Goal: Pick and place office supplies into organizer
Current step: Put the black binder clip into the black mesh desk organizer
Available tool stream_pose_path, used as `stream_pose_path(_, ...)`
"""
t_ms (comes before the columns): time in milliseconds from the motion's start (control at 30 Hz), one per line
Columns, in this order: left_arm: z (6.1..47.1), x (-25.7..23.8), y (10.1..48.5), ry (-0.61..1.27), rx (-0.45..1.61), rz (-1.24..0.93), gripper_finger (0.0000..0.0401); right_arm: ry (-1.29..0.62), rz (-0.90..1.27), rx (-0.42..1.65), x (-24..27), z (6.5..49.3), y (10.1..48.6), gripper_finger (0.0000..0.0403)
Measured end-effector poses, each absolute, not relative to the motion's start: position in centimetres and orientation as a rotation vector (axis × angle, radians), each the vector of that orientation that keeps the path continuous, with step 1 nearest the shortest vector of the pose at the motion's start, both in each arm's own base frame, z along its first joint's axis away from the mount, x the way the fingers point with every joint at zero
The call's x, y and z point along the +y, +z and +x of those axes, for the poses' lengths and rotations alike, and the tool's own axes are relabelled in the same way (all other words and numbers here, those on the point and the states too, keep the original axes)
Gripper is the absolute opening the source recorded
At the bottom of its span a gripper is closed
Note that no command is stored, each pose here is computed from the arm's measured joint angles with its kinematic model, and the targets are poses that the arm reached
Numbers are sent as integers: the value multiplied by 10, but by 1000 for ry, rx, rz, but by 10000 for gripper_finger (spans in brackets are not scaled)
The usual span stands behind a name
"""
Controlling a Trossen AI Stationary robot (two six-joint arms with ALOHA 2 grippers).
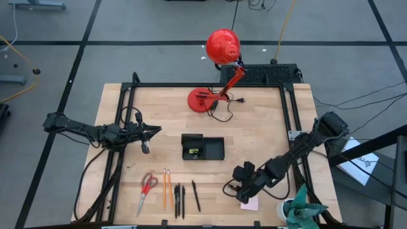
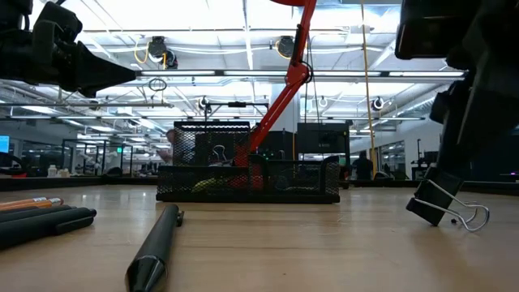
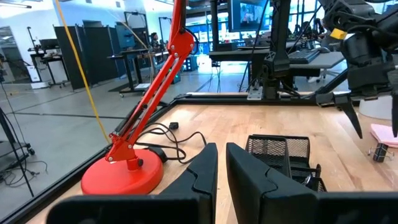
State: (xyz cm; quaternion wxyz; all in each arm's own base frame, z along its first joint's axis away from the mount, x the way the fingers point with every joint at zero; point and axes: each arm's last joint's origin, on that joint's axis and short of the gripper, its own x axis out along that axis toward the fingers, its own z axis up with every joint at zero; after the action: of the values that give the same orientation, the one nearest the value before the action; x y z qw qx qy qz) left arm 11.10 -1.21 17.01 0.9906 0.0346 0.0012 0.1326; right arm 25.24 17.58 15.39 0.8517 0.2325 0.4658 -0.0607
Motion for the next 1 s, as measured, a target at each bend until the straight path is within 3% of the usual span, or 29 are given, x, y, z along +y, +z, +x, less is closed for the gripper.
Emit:
stream_pose_path(867,111,-12,170,266,1,66,42,-154,361,989,178,262,123,221)
stream_pose_path(1000,111,-12,170,266,1,66,42,-137,300,983,177,262,122,207)
